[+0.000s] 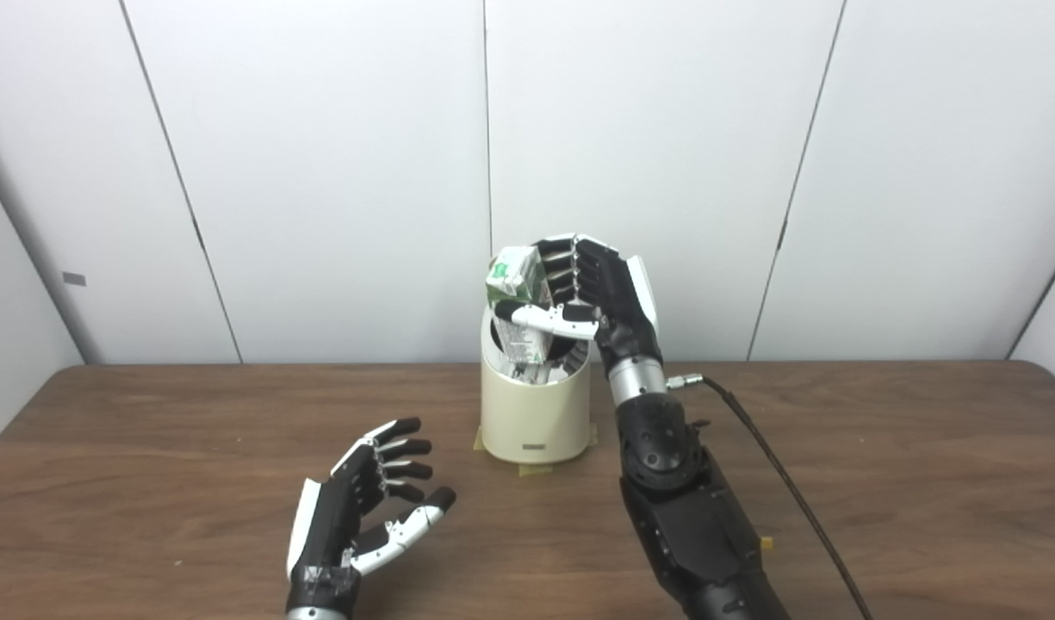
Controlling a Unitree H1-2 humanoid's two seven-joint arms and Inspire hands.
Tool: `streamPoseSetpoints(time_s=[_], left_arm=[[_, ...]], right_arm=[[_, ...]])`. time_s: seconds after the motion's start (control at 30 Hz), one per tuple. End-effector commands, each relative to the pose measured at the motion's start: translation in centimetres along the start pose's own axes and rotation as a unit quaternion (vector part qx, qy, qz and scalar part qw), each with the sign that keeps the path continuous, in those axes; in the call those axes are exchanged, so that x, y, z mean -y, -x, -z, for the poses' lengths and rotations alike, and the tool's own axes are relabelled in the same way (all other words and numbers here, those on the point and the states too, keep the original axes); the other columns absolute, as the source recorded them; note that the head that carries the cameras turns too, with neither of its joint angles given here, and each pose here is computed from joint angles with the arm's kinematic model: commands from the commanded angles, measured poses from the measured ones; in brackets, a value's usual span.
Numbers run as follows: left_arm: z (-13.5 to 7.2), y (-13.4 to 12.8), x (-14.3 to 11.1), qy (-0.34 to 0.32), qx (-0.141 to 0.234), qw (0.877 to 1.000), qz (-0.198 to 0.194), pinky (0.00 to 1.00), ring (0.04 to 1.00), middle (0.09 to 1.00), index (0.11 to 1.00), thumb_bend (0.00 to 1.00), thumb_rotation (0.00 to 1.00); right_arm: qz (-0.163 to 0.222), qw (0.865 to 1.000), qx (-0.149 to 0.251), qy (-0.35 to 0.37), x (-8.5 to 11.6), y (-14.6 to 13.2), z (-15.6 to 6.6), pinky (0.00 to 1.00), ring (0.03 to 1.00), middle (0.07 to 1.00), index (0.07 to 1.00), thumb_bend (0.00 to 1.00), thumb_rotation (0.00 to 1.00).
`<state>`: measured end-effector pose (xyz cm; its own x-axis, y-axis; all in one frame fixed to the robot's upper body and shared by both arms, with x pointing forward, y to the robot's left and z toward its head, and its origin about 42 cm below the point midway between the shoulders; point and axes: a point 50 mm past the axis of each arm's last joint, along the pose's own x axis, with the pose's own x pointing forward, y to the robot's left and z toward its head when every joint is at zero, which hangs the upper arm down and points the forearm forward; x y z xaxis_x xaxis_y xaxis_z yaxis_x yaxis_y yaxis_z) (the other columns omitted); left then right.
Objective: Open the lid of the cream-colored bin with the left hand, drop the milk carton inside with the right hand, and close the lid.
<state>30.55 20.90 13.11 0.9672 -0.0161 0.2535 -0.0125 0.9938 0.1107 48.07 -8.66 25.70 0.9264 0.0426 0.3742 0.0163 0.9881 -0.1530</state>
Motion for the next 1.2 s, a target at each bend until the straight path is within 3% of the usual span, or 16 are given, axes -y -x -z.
streamPoseSetpoints(time_s=[0.0,0.93,1.13,1.17], left_arm=[[-0.5,0.1,0.4,-0.005,0.012,1.000,0.000,0.53,0.623,0.706,0.768,0.68,0.10],[-0.8,0.7,0.4,-0.008,0.006,1.000,0.004,0.54,0.624,0.697,0.764,0.67,0.11],[-1.1,0.8,0.4,-0.007,0.006,1.000,0.005,0.53,0.617,0.693,0.762,0.67,0.11],[-1.1,0.8,0.4,-0.008,0.005,1.000,0.005,0.53,0.616,0.692,0.761,0.68,0.11]], right_arm=[[0.004,0.997,0.073,-0.006,-0.2,-2.3,-3.6,0.33,0.402,0.487,0.528,0.51,0.00],[-0.017,0.993,0.102,0.059,0.3,-4.9,-1.9,0.33,0.397,0.493,0.534,0.51,0.00],[-0.045,0.990,0.103,0.080,0.5,-4.7,-1.7,0.34,0.403,0.495,0.533,0.51,0.00],[-0.060,0.988,0.105,0.094,0.5,-4.7,-1.6,0.39,0.420,0.507,0.517,0.51,0.00]])
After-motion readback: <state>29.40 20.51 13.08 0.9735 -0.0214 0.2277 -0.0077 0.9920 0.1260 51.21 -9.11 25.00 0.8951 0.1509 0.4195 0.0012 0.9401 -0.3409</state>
